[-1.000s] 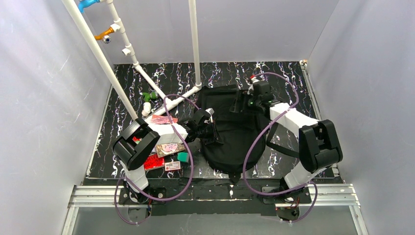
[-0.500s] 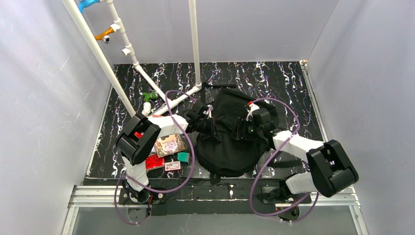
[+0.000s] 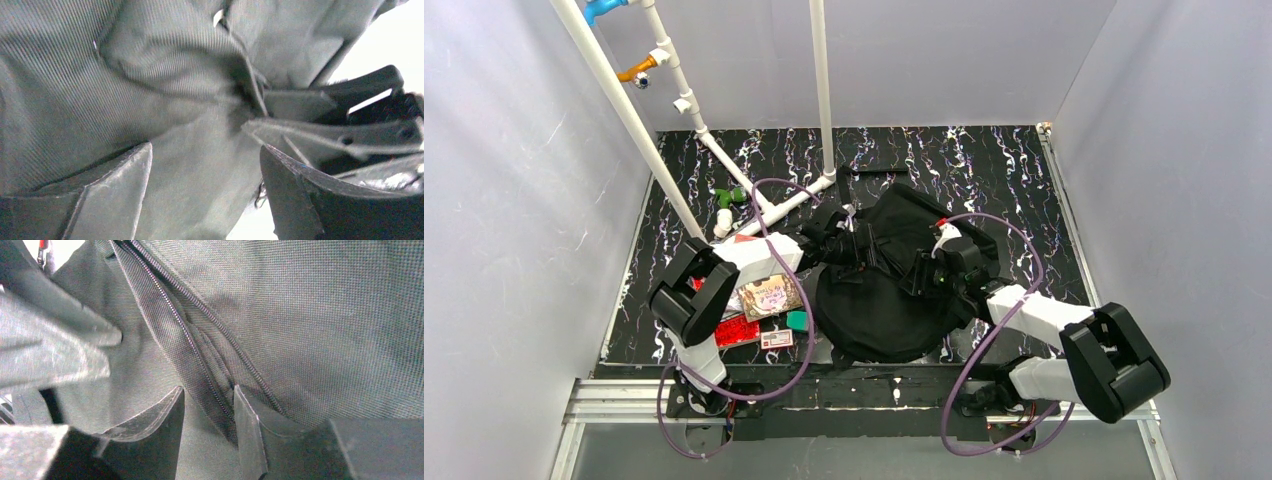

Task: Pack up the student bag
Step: Unzip the student bag at the center of the board.

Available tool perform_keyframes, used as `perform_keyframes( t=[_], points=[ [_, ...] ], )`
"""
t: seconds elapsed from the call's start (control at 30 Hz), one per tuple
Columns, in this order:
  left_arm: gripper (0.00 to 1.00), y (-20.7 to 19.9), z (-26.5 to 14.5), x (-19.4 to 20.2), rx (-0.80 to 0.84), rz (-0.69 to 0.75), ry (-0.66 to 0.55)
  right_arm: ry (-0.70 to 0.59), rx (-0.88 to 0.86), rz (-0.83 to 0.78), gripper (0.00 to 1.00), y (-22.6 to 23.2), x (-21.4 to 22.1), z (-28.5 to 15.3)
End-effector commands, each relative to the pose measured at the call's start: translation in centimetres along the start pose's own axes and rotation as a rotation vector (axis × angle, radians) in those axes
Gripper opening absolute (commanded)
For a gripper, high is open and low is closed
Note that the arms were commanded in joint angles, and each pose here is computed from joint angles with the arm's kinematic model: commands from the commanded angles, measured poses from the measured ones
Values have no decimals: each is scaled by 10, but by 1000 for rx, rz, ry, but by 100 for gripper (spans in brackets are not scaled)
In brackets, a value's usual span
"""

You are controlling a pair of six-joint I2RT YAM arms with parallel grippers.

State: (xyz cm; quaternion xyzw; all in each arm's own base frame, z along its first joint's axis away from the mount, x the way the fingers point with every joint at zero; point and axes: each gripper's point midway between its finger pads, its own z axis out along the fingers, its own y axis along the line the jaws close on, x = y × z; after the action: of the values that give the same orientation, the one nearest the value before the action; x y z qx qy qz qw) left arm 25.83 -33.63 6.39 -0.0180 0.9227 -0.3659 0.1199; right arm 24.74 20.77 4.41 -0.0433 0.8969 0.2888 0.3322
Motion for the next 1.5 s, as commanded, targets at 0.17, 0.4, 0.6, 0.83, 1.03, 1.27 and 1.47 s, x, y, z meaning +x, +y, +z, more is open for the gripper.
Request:
perform_keyframes(
  t=[0.17,0.4,0.6,0.83,1.03,1.27,1.47],
  points=[
    [82,-18,33,-29,-84,-81,-57,65,68,-8,41,-17,29,-14],
    [48,7,37,-16,-210,-99,-58,83,90,-10,40,-18,30,-20],
    [10,33,53,-8,-292,-36,11,118,159,-75,61,-15,9,-34],
    [1,48,58,10,-269,-56,30,97,293,-253,67,-18,-49,-39],
    [0,52,56,14,-273,-63,42,117,353,-376,63,-21,-61,-15],
    [0,56,55,19,-280,-82,59,147,531,-596,67,-29,-56,-7],
    [0,56,54,18,-280,-79,53,219,628,-666,83,-40,-36,0]
  ],
)
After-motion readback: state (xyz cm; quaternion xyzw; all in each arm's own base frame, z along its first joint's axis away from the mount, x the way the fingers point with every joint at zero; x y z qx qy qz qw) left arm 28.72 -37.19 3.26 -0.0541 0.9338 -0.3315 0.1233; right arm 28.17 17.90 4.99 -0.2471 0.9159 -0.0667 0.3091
